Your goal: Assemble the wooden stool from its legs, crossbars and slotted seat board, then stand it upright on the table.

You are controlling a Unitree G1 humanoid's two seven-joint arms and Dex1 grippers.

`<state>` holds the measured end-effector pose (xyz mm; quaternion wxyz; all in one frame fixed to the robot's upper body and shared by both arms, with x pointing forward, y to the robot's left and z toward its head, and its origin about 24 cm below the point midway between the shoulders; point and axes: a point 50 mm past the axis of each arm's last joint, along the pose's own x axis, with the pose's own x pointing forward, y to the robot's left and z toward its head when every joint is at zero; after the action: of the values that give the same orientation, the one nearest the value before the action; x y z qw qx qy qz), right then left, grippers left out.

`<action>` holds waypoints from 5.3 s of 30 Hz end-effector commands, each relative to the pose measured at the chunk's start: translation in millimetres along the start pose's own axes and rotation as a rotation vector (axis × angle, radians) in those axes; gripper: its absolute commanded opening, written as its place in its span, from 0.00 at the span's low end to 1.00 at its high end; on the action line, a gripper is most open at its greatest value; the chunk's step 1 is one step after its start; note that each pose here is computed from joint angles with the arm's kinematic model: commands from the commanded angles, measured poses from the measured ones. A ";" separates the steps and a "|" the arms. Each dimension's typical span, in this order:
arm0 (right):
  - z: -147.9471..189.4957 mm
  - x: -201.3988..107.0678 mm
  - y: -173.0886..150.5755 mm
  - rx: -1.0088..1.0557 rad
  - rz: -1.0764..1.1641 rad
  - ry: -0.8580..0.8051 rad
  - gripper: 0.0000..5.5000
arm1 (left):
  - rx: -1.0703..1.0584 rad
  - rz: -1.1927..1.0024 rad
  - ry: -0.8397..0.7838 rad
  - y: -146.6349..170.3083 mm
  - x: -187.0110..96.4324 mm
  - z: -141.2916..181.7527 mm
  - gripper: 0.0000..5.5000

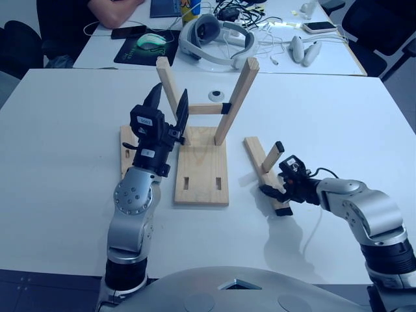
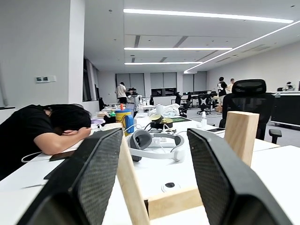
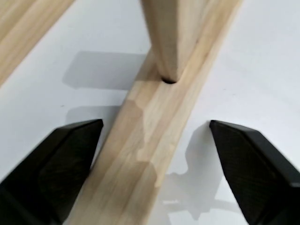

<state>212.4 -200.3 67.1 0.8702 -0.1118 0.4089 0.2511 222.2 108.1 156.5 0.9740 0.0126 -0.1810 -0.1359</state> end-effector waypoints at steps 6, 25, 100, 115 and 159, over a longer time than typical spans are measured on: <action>-1.8 9.0 -4.7 0.064 -0.027 -0.004 0.63 | 0.028 -0.044 -0.019 2.6 11.1 2.8 0.46; 3.4 9.8 -60.1 0.009 -0.217 -0.111 0.38 | 0.106 0.181 0.112 34.5 9.9 -18.4 0.46; 120.4 -37.5 28.0 -0.009 1.125 -0.680 0.38 | -0.797 -1.030 0.337 58.8 73.4 42.2 0.56; 118.4 -37.2 29.5 -0.046 1.110 -0.648 0.44 | -0.802 -1.049 0.327 65.5 70.8 35.8 0.38; 8.0 19.9 -33.4 0.124 0.671 -0.351 0.80 | -0.167 -1.144 0.498 84.3 20.7 32.8 0.38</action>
<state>243.1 -220.7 54.5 0.8005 0.1305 0.2885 0.5089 249.6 180.5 203.8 0.7574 0.0511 0.0793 -0.6461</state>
